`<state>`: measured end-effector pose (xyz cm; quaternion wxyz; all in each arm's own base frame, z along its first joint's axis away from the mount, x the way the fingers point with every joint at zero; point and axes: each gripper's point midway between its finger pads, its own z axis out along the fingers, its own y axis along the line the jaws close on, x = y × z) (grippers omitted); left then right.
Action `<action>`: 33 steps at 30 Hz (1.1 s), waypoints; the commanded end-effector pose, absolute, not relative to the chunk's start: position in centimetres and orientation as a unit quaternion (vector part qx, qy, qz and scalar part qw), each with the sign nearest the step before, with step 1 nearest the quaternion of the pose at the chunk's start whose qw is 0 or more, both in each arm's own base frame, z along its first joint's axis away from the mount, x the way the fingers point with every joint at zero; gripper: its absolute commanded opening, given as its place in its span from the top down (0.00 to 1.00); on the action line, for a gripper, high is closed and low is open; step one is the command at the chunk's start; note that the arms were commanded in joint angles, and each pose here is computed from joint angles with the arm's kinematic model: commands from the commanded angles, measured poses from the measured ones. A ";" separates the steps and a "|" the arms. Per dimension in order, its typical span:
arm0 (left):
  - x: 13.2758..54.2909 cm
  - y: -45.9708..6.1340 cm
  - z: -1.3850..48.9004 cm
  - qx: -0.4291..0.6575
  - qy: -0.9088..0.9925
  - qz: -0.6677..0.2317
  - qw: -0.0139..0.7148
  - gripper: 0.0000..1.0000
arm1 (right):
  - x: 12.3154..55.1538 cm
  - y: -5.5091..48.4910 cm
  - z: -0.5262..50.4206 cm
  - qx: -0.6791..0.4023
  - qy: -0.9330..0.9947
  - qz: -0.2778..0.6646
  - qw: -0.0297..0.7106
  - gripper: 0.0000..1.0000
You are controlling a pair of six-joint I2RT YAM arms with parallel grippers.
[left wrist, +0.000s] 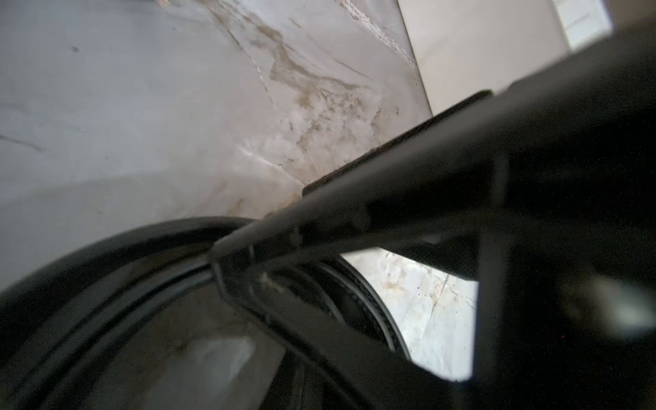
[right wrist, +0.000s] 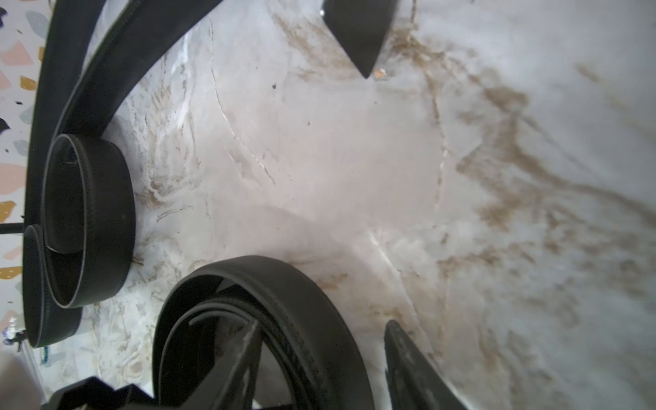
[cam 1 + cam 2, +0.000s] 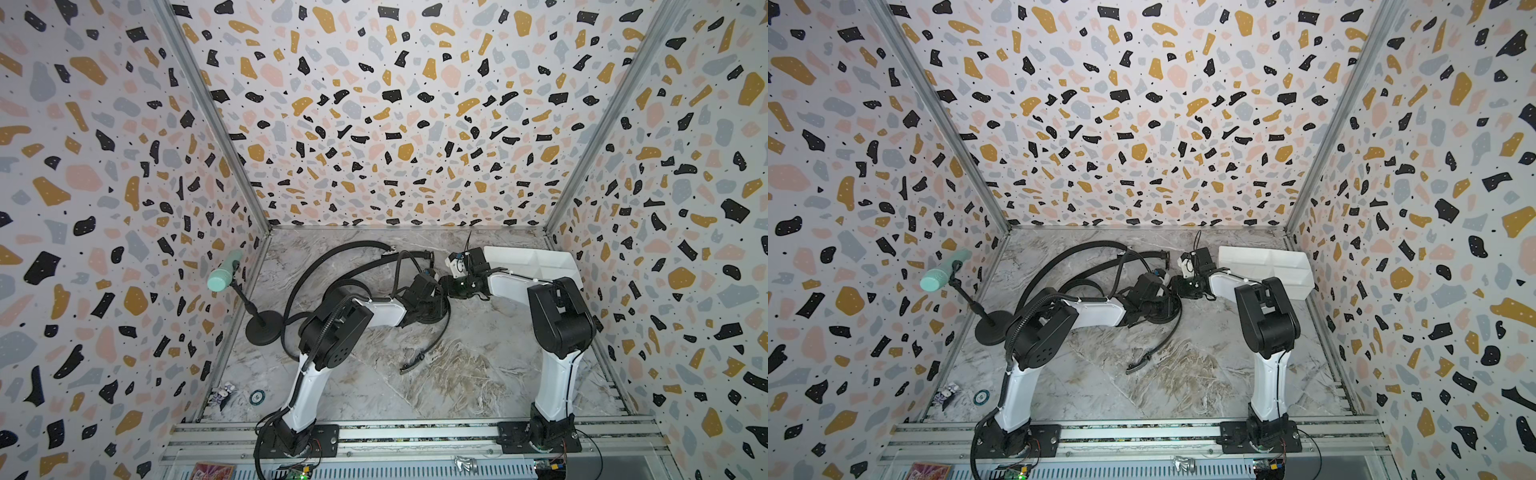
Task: Place the belts into the storage roll
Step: Roll the belt at the center of the board.
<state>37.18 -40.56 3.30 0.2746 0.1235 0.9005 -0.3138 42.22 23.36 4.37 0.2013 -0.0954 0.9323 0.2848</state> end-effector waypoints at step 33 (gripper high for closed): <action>35.0 -39.7 5.8 0.161 0.895 -0.315 0.272 0.56 | 38.9 19.0 0.5 -0.099 0.972 0.167 0.135 0.83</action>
